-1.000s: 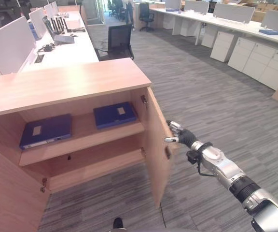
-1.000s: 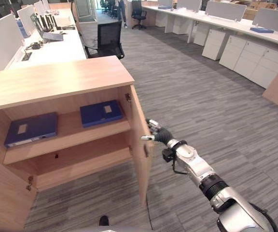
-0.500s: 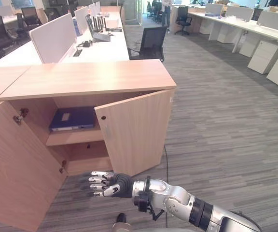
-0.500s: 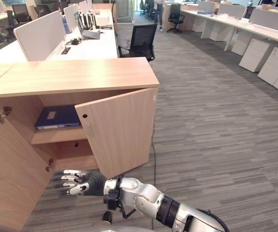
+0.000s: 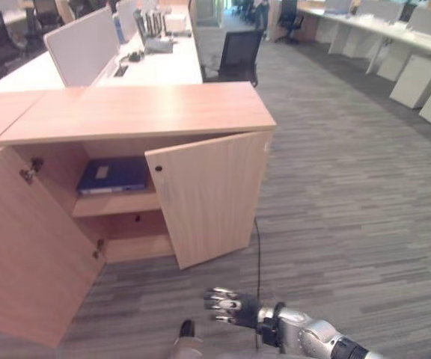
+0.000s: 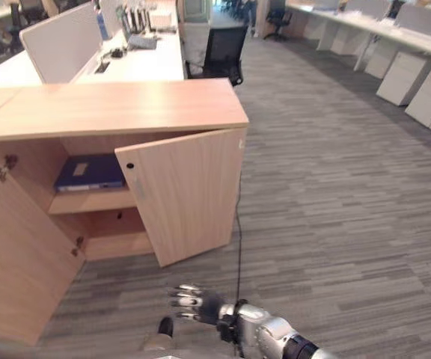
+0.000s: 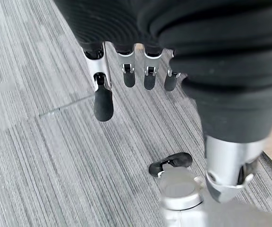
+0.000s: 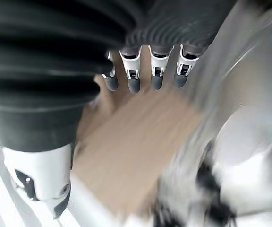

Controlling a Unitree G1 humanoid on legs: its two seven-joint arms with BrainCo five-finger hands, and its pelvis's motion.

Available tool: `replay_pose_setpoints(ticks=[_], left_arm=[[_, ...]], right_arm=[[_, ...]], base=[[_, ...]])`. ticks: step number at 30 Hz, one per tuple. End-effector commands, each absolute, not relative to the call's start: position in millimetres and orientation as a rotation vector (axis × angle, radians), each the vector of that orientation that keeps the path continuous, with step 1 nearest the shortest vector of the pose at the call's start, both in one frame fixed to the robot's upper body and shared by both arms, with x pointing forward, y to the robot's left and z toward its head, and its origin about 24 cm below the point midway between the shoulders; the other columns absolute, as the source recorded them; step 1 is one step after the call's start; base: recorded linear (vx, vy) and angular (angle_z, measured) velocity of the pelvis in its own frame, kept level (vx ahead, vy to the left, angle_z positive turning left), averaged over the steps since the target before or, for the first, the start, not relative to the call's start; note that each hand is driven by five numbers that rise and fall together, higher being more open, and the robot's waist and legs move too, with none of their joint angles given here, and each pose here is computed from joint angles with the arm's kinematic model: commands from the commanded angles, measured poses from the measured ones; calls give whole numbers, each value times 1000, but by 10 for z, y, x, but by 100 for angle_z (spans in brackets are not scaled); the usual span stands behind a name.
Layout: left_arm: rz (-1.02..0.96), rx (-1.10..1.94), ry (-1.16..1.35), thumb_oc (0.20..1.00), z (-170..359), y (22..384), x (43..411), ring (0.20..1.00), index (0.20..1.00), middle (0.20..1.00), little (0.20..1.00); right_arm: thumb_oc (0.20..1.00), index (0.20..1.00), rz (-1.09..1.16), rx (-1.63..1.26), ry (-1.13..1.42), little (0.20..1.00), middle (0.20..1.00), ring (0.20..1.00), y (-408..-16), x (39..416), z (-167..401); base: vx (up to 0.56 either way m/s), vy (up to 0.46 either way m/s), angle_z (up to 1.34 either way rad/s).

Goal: Put the empty folder in the office cabinet

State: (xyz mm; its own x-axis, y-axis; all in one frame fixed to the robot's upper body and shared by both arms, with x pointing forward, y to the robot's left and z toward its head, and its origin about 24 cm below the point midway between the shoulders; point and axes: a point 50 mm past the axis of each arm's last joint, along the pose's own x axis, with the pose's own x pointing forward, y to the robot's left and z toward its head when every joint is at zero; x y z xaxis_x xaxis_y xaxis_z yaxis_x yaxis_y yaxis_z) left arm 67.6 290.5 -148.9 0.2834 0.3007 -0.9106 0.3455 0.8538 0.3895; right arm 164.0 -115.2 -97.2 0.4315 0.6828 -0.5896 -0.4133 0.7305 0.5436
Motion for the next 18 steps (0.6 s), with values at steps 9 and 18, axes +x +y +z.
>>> replay_pose_setpoints(ticks=[9,18], left_arm=[[51,440,1430,1000,-1601,2745,352,1000,1000,1000,1000],[120,357,1461,1000,-1626,2695,251,1000,1000,1000,1000]], right_arm=[[1000,1000,278,298,1059,1000,1000,1000,-1453,1375,-1424],[1000,1000,106,219,1170,1000,1000,1000,-1651,1105,-1603]], base=[[56,109,75],[133,184,32]])
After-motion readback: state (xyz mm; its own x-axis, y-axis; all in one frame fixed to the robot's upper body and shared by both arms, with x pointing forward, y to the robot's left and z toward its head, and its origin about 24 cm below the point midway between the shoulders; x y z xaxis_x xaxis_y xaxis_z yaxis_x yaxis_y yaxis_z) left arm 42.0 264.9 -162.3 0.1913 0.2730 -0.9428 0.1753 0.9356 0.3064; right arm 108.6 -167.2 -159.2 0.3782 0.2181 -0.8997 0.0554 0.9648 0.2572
